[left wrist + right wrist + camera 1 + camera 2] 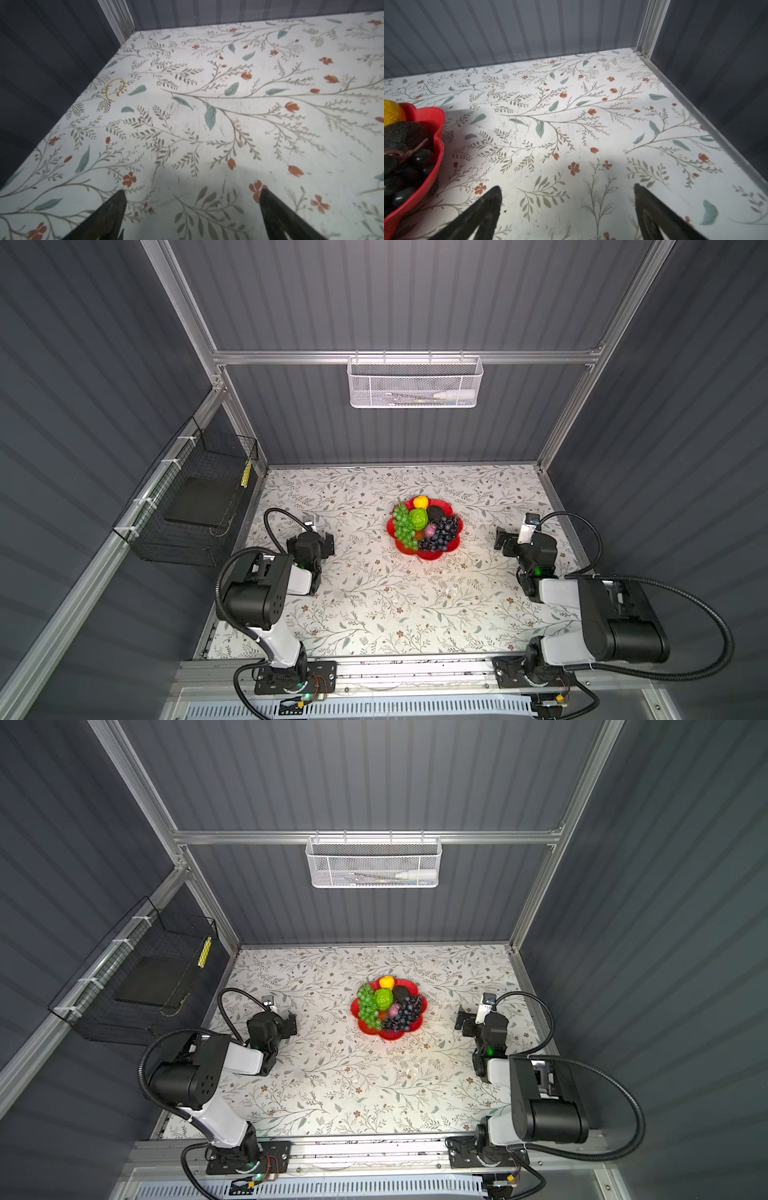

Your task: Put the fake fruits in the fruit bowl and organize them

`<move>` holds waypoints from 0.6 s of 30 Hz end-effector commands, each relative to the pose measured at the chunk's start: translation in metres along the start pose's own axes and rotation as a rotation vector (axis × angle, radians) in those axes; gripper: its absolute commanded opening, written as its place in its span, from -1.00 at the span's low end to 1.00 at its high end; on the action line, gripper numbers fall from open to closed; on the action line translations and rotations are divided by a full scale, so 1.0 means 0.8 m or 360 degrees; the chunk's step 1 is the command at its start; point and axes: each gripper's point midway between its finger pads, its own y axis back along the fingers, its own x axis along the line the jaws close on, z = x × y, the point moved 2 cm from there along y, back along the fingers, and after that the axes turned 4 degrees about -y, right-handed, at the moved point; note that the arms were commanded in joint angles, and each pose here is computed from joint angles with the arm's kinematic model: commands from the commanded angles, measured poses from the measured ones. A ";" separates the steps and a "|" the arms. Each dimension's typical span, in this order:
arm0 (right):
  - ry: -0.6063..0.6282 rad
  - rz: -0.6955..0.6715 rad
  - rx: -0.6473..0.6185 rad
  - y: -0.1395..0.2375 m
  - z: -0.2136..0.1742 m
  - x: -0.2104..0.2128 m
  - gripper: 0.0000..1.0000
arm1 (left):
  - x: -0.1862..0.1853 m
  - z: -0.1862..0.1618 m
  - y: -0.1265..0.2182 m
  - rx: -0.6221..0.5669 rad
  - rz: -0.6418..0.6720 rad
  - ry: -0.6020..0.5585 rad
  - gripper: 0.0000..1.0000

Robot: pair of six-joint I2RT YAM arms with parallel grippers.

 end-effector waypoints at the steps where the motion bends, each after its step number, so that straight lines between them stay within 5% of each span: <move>1: -0.0004 0.0047 -0.0171 -0.004 0.034 0.004 0.98 | 0.008 0.023 -0.006 -0.0077 0.0016 0.0041 1.00; 18: -0.0011 0.0051 -0.0157 -0.003 0.034 0.003 0.98 | 0.009 0.028 -0.005 -0.0125 0.0018 0.0049 1.00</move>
